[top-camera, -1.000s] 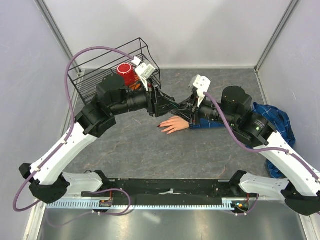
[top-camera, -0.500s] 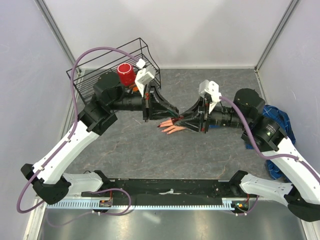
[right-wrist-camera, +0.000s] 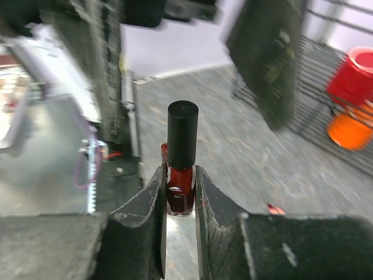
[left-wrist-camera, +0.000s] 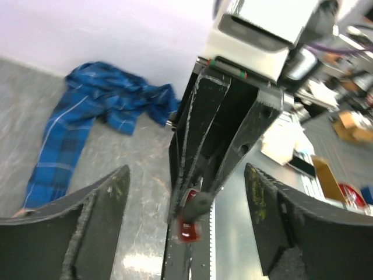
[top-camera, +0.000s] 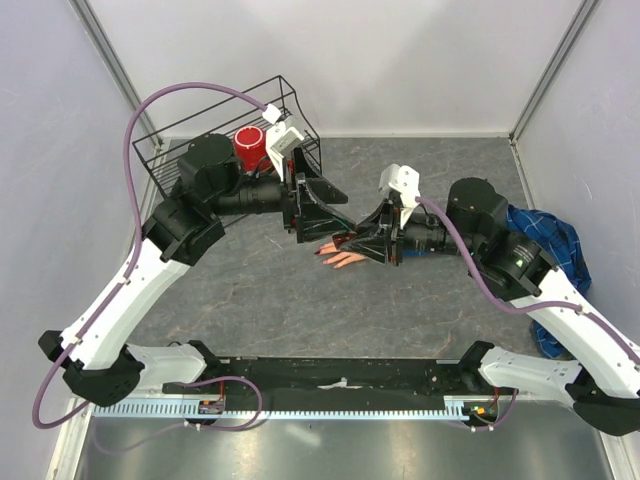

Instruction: Paint the nails

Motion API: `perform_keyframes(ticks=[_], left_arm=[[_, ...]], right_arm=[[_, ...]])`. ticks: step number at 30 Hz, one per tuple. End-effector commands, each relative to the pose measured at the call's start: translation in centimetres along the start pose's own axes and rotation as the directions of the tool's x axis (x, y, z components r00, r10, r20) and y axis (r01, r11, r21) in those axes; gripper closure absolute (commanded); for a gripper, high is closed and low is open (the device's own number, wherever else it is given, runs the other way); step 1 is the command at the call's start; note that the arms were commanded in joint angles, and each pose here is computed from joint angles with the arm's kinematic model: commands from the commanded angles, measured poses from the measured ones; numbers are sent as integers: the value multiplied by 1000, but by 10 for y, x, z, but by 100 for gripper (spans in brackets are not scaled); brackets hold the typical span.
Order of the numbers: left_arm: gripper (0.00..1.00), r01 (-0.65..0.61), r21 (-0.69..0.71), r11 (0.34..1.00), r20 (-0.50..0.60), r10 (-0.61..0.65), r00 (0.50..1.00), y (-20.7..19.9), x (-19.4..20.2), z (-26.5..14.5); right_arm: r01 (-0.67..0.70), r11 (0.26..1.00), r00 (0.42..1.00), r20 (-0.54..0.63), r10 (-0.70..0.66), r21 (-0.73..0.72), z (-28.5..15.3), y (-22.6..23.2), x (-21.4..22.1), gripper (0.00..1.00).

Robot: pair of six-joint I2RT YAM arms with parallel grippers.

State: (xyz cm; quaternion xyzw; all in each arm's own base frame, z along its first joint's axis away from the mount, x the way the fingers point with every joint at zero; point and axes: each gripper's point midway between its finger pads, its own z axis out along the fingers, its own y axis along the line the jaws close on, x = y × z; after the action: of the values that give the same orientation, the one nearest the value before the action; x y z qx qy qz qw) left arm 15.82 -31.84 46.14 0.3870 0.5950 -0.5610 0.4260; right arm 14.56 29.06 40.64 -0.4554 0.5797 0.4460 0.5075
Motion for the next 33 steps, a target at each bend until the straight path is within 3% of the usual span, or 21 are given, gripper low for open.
perform_keyframes(ticks=[1,10,12,18,19,22,23,24,26,27,29,30,31,33], left_arm=[[23,26,-183,983,29,-21,999,19,-10,-13],[39,42,-224,974,-32,-50,998,32,5,-6],[48,24,-219,975,-49,-36,998,32,7,-4],[55,5,-186,983,-101,-24,995,27,16,2],[58,4,-184,983,-107,-25,994,27,17,3],[91,-9,-210,978,-122,-17,992,31,19,2],[98,-7,-241,970,-129,-25,991,36,21,-1],[98,-31,-305,952,-129,-10,992,47,21,-6],[98,-54,-428,902,-134,-4,991,67,23,-17],[98,-76,-562,823,-133,1,991,92,24,-31],[98,-94,-687,721,-147,-12,989,119,41,-51],[98,-85,-793,603,-104,4,995,140,37,-69],[98,-81,-826,558,-117,-29,993,155,62,-73],[98,-49,-878,476,-65,-18,998,167,71,-88]], right_arm=[[57,985,998,-2,-58,166,-3,-31,-9,100],[60,974,998,-13,-59,219,-1,-43,-6,100],[59,972,998,-16,-57,227,0,-45,-5,100],[55,974,998,-18,-52,221,3,-46,-5,100],[56,974,998,-16,-53,219,3,-45,-6,100],[55,972,998,-19,-52,227,4,-47,-4,100],[52,970,999,-23,-48,237,4,-50,-3,96],[49,960,999,-26,-43,276,2,-56,-2,72],[35,942,999,-38,-24,333,-1,-66,5,45],[32,915,999,-51,-13,402,-5,-79,10,27],[10,888,997,-73,27,460,-7,-89,25,16],[2,878,996,-74,38,479,-9,-92,28,10],[-2,861,996,-79,49,508,-11,-97,32,8],[-44,854,994,-65,90,519,-10,-97,40,6]])
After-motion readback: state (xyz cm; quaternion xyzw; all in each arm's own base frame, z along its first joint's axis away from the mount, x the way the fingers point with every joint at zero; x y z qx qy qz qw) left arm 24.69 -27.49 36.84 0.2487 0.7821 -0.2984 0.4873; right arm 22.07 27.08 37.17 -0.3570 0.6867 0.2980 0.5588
